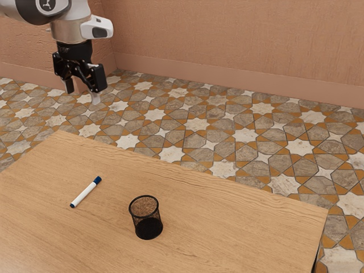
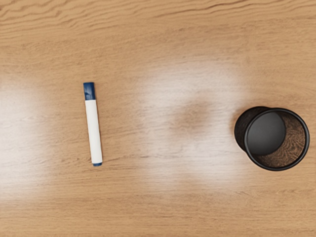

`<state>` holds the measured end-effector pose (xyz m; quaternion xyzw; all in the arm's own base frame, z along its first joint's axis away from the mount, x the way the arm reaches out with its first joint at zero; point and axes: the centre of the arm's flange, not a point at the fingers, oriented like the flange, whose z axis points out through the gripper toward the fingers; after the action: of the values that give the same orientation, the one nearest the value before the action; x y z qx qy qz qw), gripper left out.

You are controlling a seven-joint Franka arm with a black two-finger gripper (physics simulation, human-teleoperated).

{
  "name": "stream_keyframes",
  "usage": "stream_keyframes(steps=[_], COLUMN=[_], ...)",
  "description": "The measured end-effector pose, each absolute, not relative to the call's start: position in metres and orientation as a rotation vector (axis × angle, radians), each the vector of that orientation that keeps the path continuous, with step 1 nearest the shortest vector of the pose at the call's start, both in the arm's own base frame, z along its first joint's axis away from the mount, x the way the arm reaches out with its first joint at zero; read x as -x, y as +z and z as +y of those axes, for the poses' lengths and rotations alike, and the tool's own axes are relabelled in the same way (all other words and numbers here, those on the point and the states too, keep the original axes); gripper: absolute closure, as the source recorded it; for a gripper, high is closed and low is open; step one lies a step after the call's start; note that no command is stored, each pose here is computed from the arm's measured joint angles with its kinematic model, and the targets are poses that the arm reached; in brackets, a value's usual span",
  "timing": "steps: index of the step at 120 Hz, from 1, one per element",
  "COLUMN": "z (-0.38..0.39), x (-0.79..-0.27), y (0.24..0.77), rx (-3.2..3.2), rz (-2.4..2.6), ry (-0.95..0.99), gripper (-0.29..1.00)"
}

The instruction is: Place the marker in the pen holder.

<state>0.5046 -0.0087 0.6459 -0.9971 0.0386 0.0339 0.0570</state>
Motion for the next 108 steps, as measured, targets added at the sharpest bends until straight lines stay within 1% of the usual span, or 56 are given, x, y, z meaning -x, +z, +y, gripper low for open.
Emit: stream_keyframes(steps=[32,44,50,56,60,71,76,81,87,97,108], z=[0.005,-0.019,-0.024,-0.013,0.003,0.075,0.102,0.113,0.120,0.128,0.135], x=[-0.503,-0.483,-0.460,-0.435,-0.428,-0.409,-0.399,-0.403,-0.412,-0.428,-0.442], y=[0.648,0.671,0.681,0.671,0.642,0.507,0.460,0.423,0.388,0.346,0.317], rx=[3.060,3.062,3.050,3.033,3.027,3.071,3.101,3.091,3.074,3.060,3.079], rz=[0.072,0.174,0.233,0.255,0.242,0.122,0.058,0.026,-0.010,-0.067,-0.137], ry=[0.104,0.061,0.039,0.066,0.132,0.400,0.451,0.481,0.495,0.471,0.411], gripper=[0.00,0.00,0.00,0.00,0.00,0.00,0.00,0.00,0.00,0.00,0.00])
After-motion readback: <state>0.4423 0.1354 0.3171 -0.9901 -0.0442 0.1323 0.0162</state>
